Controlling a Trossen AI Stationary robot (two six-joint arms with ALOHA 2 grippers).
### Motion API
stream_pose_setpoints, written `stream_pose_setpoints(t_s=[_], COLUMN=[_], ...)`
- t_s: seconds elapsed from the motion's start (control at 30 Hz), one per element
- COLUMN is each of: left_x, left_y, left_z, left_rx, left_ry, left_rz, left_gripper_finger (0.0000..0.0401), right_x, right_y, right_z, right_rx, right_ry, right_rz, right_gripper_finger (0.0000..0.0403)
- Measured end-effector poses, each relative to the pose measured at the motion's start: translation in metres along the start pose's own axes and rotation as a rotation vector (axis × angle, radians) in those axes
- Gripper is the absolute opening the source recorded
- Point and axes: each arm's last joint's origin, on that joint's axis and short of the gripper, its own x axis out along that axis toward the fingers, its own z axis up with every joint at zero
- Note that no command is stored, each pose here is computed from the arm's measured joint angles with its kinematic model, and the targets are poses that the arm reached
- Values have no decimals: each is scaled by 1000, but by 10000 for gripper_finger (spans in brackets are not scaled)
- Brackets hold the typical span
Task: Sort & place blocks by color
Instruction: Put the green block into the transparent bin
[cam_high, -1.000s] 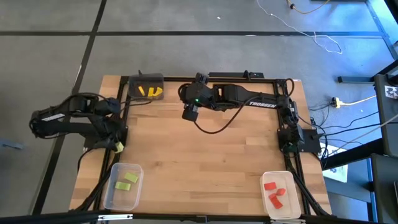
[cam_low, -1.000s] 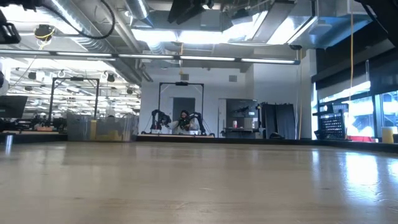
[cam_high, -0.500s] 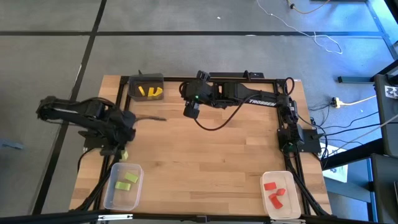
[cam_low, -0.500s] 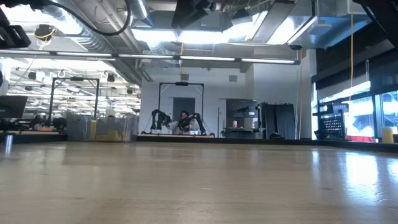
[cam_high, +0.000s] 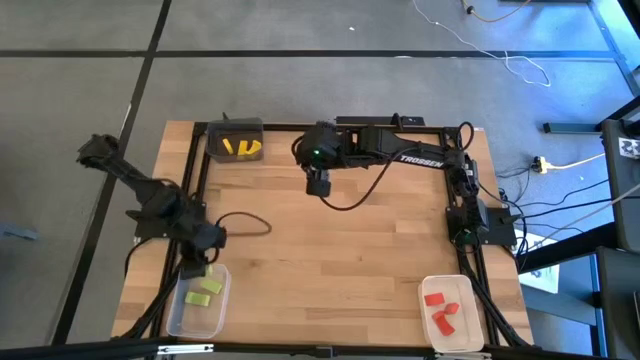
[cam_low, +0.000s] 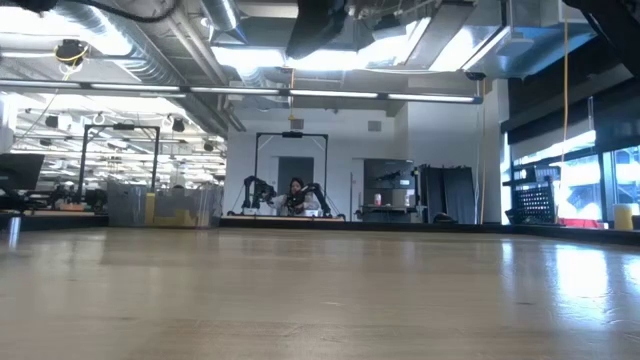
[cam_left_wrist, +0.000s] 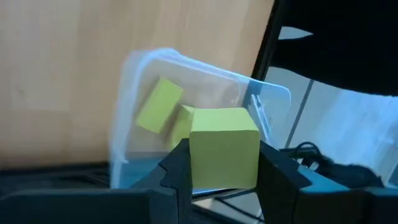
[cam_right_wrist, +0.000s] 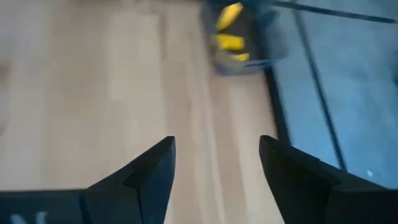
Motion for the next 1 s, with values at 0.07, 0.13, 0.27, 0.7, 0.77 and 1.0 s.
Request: stream_pose_setpoints(t_s=[0.07,0.13,0.27,0.7,0.77,1.0], left_x=[8,17,36,109,115,126], left_y=[-7,-12,-24,-35,-34,-38], left_z=[-4,-9,-17,-24,-24,-21], left_rx=[-58,-123,-206,-309,-312,-256], left_ry=[12,25,17,-9,-5,-9], left_rz=[17,51,95,306,326,291], left_gripper_finger=[121,121,120,120,120,130], right_x=[0,0,-1,-2,-2,-2], right_y=[2,5,8,9,9,9], right_z=[-3,-6,-9,-9,-9,-9], right_rx=[-29,-61,-84,-107,-107,-103], right_ry=[20,44,59,51,51,51], right_rz=[64,141,252,290,290,290], right_gripper_finger=[233,233,233,233,233,233])
